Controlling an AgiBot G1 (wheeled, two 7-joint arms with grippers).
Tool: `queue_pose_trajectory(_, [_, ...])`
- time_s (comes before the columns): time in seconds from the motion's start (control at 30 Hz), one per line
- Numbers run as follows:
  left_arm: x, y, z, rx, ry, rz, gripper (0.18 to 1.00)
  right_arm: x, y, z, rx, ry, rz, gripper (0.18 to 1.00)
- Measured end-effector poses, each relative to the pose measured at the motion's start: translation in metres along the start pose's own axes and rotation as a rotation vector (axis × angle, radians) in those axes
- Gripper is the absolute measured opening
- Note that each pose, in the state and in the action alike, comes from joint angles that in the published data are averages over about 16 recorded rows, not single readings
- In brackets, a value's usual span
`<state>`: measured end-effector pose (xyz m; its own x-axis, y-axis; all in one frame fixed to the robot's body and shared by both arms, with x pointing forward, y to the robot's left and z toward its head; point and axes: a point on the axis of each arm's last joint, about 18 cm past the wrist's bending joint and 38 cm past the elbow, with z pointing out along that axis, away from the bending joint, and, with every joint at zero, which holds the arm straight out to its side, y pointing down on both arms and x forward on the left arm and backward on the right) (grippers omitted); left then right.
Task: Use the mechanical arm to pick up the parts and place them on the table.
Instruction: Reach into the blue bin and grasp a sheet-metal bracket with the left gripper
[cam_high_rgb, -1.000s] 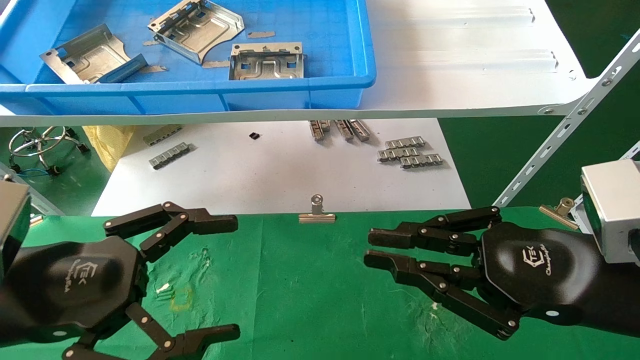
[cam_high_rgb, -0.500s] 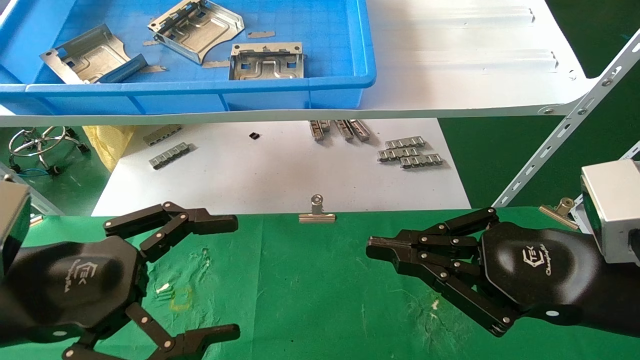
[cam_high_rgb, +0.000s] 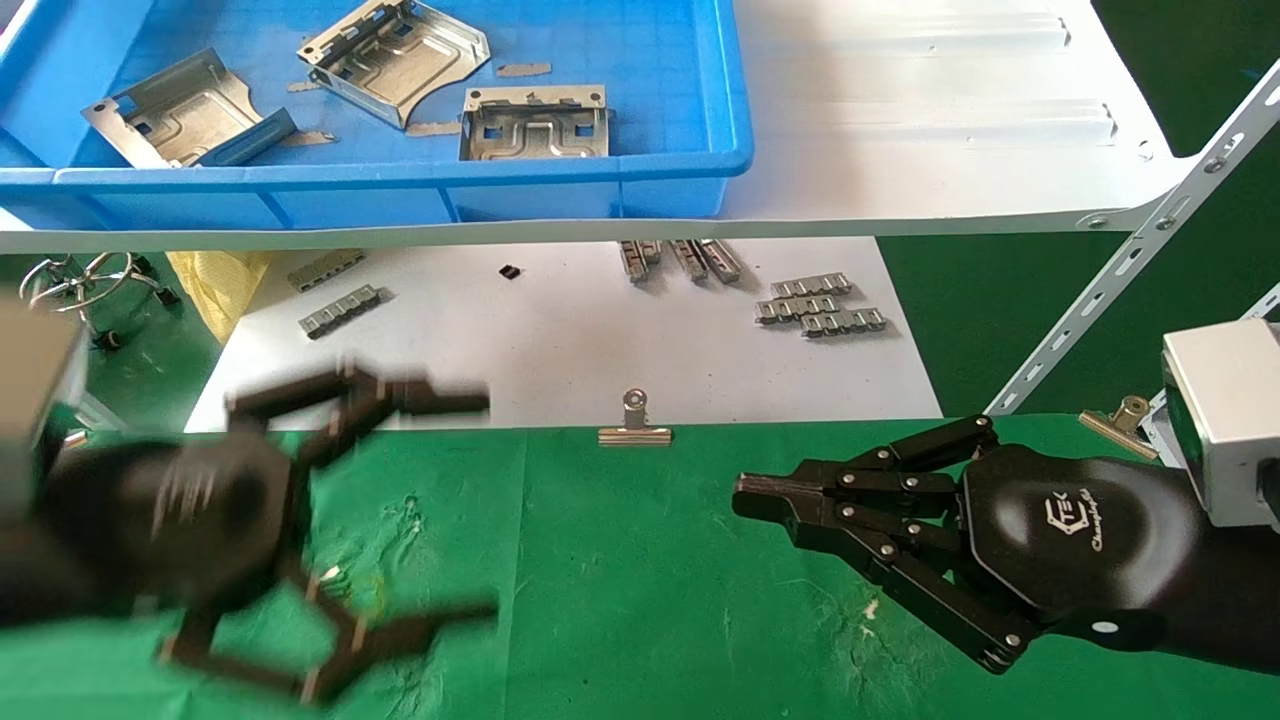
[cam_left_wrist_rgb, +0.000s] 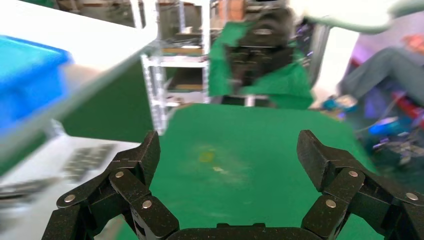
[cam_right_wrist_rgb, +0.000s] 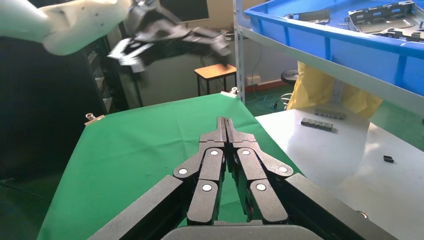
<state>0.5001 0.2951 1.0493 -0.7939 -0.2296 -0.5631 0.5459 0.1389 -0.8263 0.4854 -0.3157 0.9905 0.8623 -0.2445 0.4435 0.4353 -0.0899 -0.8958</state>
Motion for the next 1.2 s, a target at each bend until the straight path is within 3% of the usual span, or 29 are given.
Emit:
queue_pose_trajectory(0.37, [-0.13, -0.049, 0.025, -0.06, -0.269, 0.046, 1.001, 0.0, 0.0, 0.0, 0.0, 0.0, 0.0, 0.192])
queue_pose_trajectory(0.63, [-0.207, -0.051, 0.032, -0.167, -0.534, 0.023, 1.001, 0.0, 0.0, 0.0, 0.0, 0.0, 0.0, 0.195])
queue_pose_trajectory(0.87, [-0.24, -0.041, 0.026, -0.256, -0.708, 0.001, 0.998, 0.0, 0.0, 0.0, 0.0, 0.0, 0.0, 0.213])
queue_pose_trajectory(1.2, [-0.247, -0.027, 0.017, -0.335, -0.764, -0.045, 0.952, 0.0, 0.0, 0.0, 0.0, 0.0, 0.0, 0.309])
